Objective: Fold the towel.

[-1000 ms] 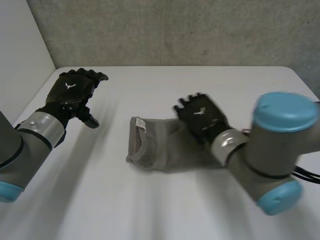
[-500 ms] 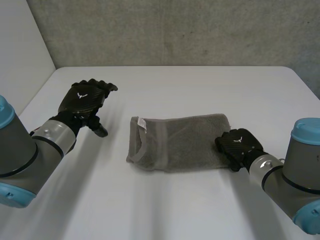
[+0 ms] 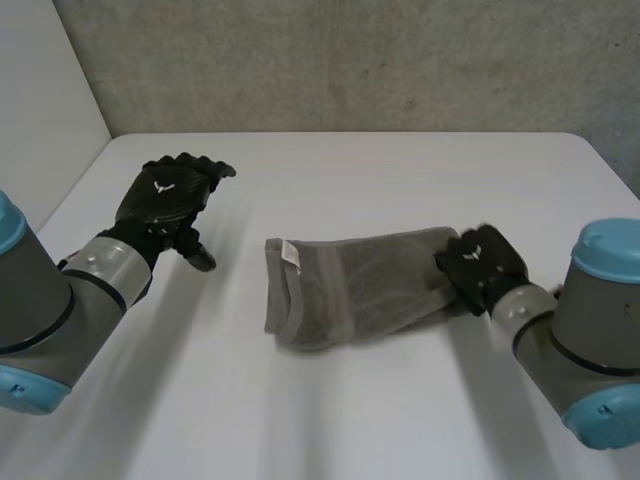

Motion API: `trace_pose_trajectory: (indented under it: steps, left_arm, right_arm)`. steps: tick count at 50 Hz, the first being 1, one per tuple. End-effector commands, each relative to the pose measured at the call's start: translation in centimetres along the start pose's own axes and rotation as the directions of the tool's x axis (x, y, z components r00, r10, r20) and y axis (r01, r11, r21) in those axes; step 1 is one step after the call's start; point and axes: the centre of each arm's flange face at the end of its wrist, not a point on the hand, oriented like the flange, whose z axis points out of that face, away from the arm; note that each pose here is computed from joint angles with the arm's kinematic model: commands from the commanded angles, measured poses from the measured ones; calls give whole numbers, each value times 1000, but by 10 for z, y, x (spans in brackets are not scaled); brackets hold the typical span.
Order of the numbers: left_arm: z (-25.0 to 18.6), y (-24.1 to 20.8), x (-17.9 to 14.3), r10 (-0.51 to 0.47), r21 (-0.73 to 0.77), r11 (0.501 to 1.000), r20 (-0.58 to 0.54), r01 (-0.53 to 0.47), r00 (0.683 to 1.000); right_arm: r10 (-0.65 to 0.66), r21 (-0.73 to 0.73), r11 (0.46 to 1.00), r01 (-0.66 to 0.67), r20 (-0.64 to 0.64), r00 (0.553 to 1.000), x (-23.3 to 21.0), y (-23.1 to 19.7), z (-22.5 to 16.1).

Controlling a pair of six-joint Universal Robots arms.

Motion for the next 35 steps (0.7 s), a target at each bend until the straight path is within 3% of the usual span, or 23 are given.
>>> trace_pose_trajectory:
  steps: [1,3,7,8,9,11,16,20,25,31,35]
  left_arm:
    - [3,-14,-5,-4,45,999,17,4,1000]
    - [2,-28,-12,-39,86,996,56,34,998]
    - [1,-37,-19,-105,116,989,85,95,991]
    - [1,-39,-20,-136,124,984,89,125,987]
    - [1,-39,-20,-137,124,984,89,125,987]
    - [0,-43,-21,-168,138,978,90,155,982]
    - [-1,-42,-19,-173,136,978,83,161,981]
    - [-1,-42,-17,-173,135,978,77,162,982]
    - [2,-41,-15,-172,132,978,71,162,983]
    - [8,-38,-10,-180,128,977,57,172,982]
    - [9,-33,10,-184,102,978,9,182,983]
  right_arm:
    - [-217,314,927,206,1,976,-44,-97,-18]
    - [-281,416,878,238,43,959,-82,-118,-22]
    - [-357,484,836,258,124,926,-121,-123,-29]
    - [-398,515,817,260,177,900,-141,-121,-34]
    - [-398,515,817,260,178,900,-142,-121,-34]
    - [-444,541,803,250,264,856,-166,-110,-39]
    - [-422,543,811,219,283,861,-167,-110,-38]
    - [-354,524,836,160,293,888,-157,-117,-41]
    - [-99,392,920,-14,266,959,-104,-113,-36]
    - [77,337,928,-158,242,967,-72,-110,-41]
    - [263,249,916,-314,218,940,-45,-93,-33]
